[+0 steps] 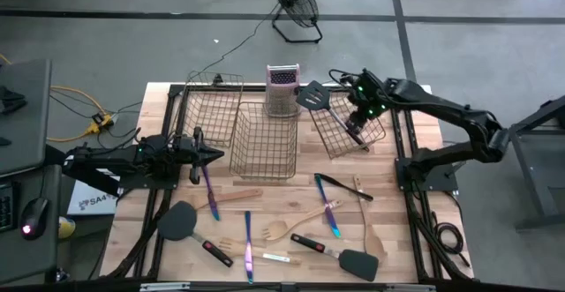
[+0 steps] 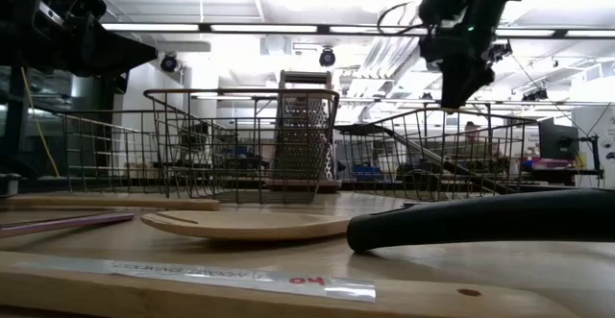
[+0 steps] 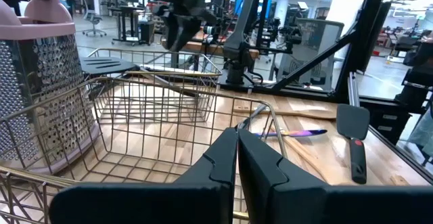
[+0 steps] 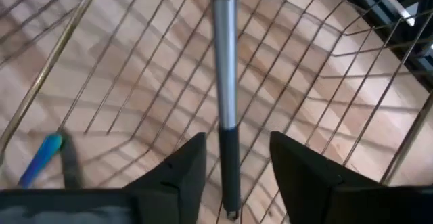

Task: Pick & Place Kitchen Items
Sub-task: Put the black table knife into the middle wire basket

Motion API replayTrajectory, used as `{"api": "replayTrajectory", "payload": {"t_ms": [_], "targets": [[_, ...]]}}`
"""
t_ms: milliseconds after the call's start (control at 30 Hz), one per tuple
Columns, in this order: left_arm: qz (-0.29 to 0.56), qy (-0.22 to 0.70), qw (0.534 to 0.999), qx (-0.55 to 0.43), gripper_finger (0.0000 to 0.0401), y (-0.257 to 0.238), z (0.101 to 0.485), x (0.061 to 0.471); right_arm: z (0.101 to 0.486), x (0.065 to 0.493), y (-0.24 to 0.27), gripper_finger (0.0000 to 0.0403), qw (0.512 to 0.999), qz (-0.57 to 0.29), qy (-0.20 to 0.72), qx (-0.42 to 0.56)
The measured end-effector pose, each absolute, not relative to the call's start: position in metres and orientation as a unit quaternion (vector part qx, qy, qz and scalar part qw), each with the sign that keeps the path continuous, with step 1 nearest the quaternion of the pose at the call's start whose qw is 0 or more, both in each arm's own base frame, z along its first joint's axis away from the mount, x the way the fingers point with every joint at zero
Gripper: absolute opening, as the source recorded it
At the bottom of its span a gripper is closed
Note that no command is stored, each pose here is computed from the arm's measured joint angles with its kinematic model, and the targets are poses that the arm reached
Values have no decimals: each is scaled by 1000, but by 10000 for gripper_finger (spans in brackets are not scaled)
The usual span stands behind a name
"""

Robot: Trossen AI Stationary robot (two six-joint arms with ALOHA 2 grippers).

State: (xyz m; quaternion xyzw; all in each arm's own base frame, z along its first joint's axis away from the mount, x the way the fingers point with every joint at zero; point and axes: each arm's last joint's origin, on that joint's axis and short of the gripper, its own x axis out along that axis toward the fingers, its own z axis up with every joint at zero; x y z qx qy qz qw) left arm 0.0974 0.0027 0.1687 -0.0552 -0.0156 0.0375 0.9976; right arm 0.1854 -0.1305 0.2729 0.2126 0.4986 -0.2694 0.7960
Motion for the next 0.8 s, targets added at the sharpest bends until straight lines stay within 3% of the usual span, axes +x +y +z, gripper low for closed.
{"api": "replayTrajectory", "payload": {"t_ms": [233, 800], "targets": [[38, -16, 998, -55, 15, 3, 169, 97, 289, 166, -100, 212, 831, -238, 472, 175], [38, -16, 998, -55, 15, 3, 169, 97, 299, 154, -9, 206, 822, -70, 525, 209]]}}
